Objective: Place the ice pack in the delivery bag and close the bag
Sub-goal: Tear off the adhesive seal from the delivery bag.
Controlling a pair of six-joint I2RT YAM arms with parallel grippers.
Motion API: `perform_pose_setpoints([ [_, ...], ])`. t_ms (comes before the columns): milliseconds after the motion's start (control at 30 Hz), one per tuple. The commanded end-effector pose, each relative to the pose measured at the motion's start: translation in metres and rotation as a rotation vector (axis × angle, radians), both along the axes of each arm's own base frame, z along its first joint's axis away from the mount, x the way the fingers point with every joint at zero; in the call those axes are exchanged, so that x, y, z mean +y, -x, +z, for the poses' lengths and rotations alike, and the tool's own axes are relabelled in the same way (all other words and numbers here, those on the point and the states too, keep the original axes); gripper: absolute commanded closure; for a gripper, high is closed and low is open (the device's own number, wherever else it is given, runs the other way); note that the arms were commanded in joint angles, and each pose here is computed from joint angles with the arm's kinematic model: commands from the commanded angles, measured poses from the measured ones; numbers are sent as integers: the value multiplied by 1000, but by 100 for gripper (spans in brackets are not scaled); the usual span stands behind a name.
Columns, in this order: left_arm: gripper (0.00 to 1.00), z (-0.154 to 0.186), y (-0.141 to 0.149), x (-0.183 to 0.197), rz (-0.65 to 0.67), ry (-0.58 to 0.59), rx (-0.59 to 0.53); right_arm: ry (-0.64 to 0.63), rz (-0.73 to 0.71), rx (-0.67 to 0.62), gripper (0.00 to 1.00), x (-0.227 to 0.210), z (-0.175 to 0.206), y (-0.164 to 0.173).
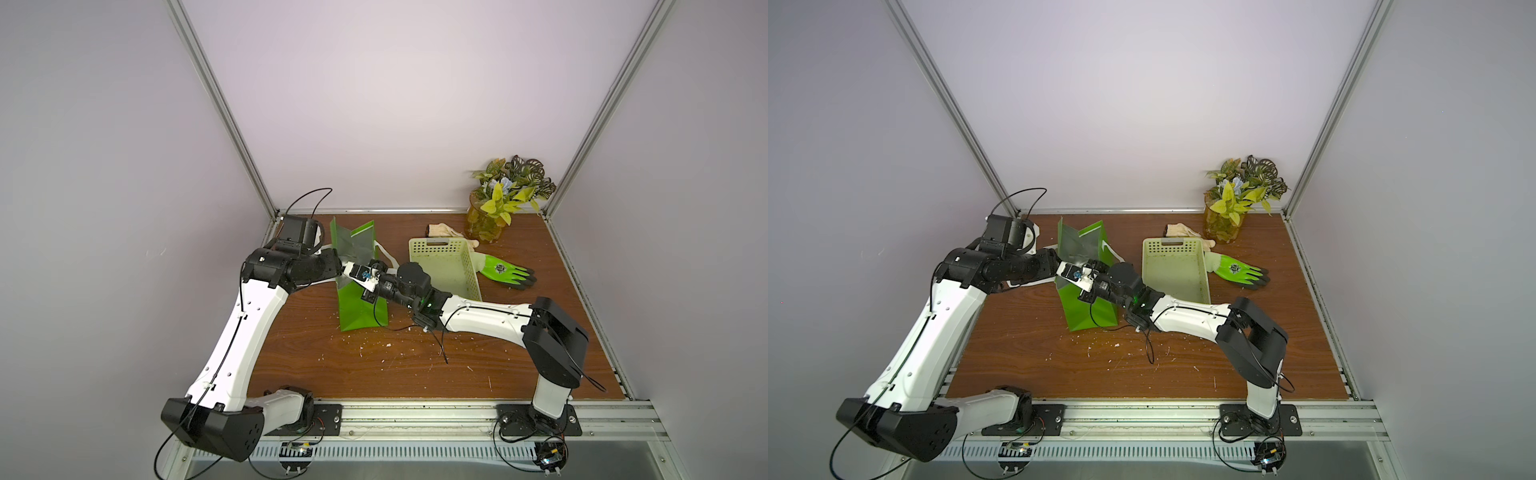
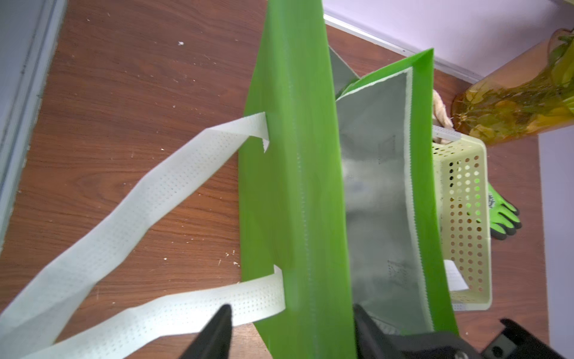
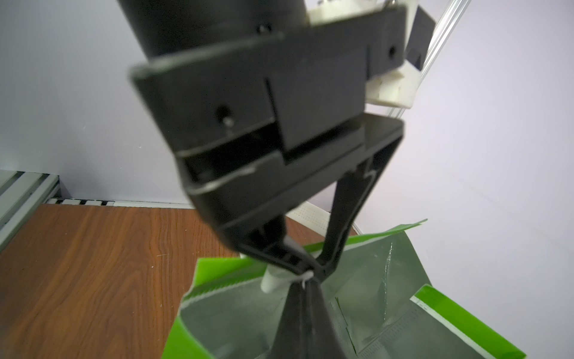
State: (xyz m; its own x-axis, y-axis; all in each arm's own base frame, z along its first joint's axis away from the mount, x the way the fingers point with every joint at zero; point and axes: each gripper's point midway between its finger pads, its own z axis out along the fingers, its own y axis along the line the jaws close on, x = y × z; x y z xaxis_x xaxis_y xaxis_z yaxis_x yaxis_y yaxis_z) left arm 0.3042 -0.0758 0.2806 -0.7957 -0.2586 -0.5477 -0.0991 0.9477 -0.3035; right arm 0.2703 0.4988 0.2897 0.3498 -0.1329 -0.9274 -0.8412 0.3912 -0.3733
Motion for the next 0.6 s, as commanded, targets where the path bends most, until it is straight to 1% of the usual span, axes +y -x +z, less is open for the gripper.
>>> perform_pose_setpoints([
  [0, 28, 34, -1, 6, 15, -2, -97, -54, 15, -12, 100, -4, 26, 7],
  [67, 24, 41, 0, 7, 18, -1, -116, -52, 13, -8, 100, -1, 26, 6],
  [167, 22, 53, 5, 9, 22, 0, -154, -39, -13, -6, 100, 1, 27, -1],
  [233, 23, 60, 12, 6, -9, 8, -180, -30, -39, -5, 100, 1, 26, -7],
  [300, 25, 60, 20, -1, -75, 21, -186, -34, -62, -5, 100, -1, 31, -13],
  [367, 26, 55, 27, -8, -130, 37, -177, -35, -85, 1, 100, -3, 35, -20],
  [400, 27, 43, 32, -12, -153, 45, -150, -39, -98, 6, 100, -5, 40, -24],
  [500, 29, 28, 41, -22, -229, 69, -114, -40, -114, 20, 100, -9, 46, -33],
  [567, 30, 22, 42, -23, -247, 61, -102, -30, -119, 16, 100, -9, 47, -33],
])
